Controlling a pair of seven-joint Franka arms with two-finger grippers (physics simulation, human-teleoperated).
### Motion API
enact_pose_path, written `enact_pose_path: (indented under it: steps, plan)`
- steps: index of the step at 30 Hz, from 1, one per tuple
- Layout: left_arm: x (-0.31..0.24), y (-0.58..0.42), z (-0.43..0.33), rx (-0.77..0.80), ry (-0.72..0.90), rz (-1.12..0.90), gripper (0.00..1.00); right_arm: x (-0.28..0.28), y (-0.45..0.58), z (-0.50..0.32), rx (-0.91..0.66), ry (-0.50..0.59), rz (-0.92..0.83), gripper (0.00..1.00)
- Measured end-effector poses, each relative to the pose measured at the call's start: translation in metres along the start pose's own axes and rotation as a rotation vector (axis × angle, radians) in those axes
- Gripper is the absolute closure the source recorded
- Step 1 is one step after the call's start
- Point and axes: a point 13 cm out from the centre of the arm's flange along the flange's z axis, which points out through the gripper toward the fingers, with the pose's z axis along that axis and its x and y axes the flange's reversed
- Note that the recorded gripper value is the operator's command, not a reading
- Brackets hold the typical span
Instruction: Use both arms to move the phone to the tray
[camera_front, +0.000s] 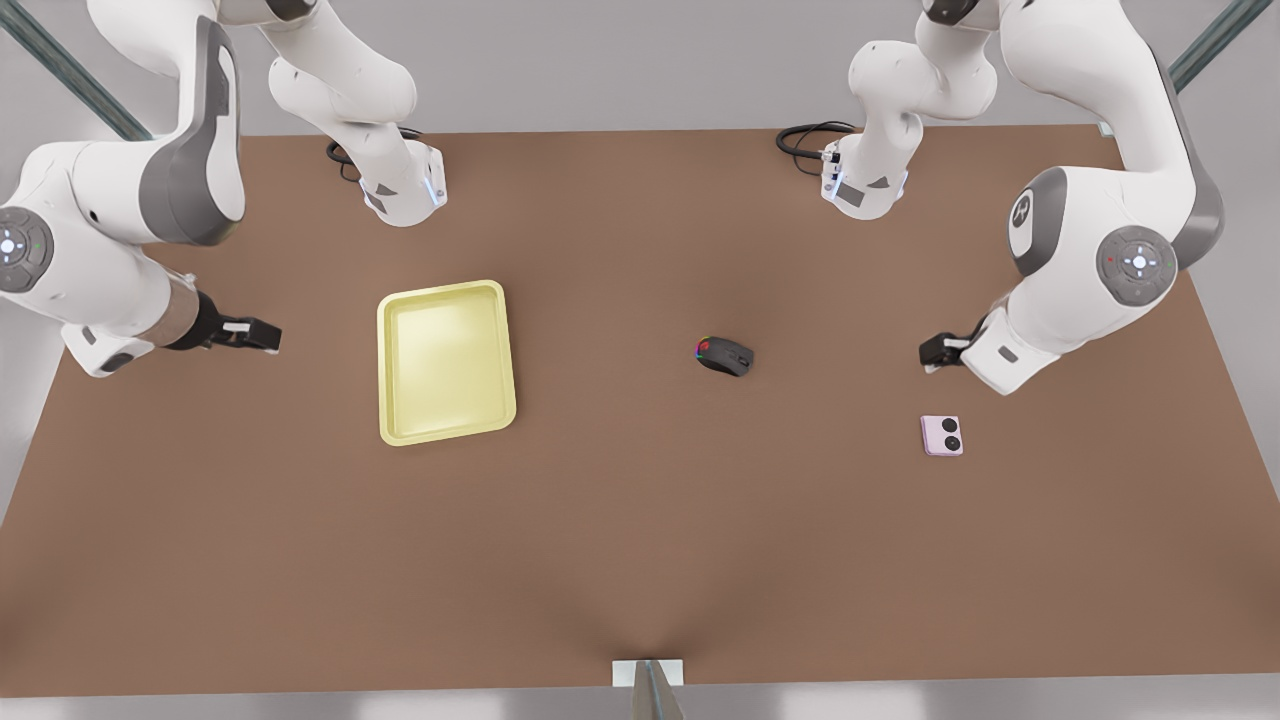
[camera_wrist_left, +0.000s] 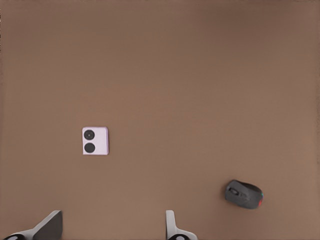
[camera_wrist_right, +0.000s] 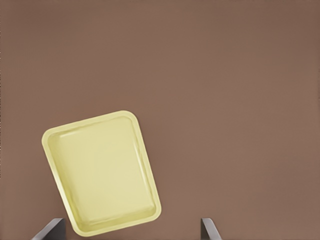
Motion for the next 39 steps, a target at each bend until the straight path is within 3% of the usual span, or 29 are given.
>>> enact_pose_path:
  steps: [3,8,13,21,30,39]
  plan:
    - [-0.008,0.007,0.033,-0.012,0.044,-0.021,0.00,-0.004,0.005,-0.003,-0.002,-0.022,-0.002,0.00]
    - [0.009,0.076,0.230,0.033,0.245,-0.163,0.00,-0.009,0.005,-0.005,-0.005,-0.036,0.005,0.00]
    - [0.015,0.108,0.321,0.046,0.178,-0.177,0.00,-0.011,0.003,-0.005,-0.007,-0.042,0.015,0.00]
    - [-0.017,0.140,0.342,-0.008,0.034,-0.067,0.00,-0.013,0.004,-0.005,-0.009,-0.046,0.020,0.00]
    - [-0.021,0.142,0.365,-0.038,0.026,0.093,0.00,-0.014,0.004,-0.005,-0.011,-0.048,0.026,0.00]
    - [-0.031,0.147,0.372,-0.018,0.008,0.119,0.00,-0.014,0.005,-0.005,-0.011,-0.049,0.028,0.00]
